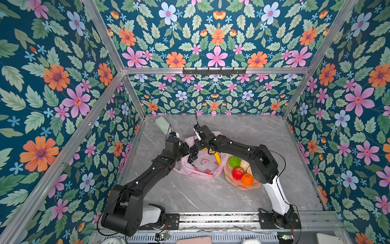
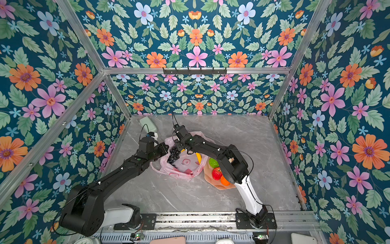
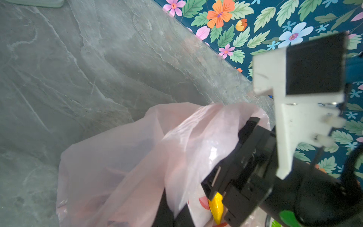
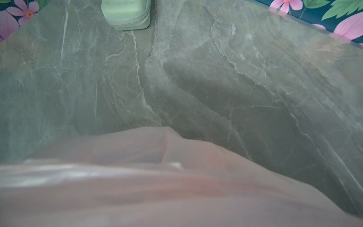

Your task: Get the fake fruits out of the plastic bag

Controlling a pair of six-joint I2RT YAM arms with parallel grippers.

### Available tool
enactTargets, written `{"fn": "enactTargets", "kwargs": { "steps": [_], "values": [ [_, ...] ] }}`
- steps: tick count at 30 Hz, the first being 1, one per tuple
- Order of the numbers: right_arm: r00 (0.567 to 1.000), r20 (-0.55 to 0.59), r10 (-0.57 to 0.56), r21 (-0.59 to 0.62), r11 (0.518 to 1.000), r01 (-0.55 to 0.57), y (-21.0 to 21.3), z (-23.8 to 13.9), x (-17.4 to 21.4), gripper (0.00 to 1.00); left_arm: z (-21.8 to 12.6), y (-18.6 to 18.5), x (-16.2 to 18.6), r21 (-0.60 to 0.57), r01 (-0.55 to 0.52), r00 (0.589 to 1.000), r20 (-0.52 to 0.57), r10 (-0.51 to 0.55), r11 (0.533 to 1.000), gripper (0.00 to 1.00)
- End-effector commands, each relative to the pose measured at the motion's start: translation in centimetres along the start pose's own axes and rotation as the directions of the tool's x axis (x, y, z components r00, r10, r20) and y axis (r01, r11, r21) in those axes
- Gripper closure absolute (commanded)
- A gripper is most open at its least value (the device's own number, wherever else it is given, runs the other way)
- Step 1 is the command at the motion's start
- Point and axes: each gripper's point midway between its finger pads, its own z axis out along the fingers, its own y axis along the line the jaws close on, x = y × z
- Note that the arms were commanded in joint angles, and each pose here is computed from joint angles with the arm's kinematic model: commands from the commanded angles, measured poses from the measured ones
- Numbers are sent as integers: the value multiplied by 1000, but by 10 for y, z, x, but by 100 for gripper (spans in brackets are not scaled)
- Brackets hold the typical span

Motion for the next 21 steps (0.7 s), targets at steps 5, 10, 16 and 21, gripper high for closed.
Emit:
{"fn": "enactTargets", "kwargs": {
  "steps": [5, 10, 16, 21],
  "values": [
    [999, 42, 2, 41, 999, -4, -4, 13, -12, 55, -1, -9, -3, 44, -3, 1000, 5, 3, 999, 100],
    [999, 51, 15, 54, 998, -18, -5, 20, -14, 58, -2, -9, 0, 49, -3, 1000, -5, 3, 999, 100],
    [999, 39, 28, 63, 998, -30, -6, 28, -13, 65, -3, -9, 0, 47, -4, 1000, -8, 5, 999, 100],
    [999, 37, 33, 56, 998, -35, -5, 28, -13, 76, -4, -8, 1, 40, -4, 1000, -9, 4, 999, 100]
  ]
}}
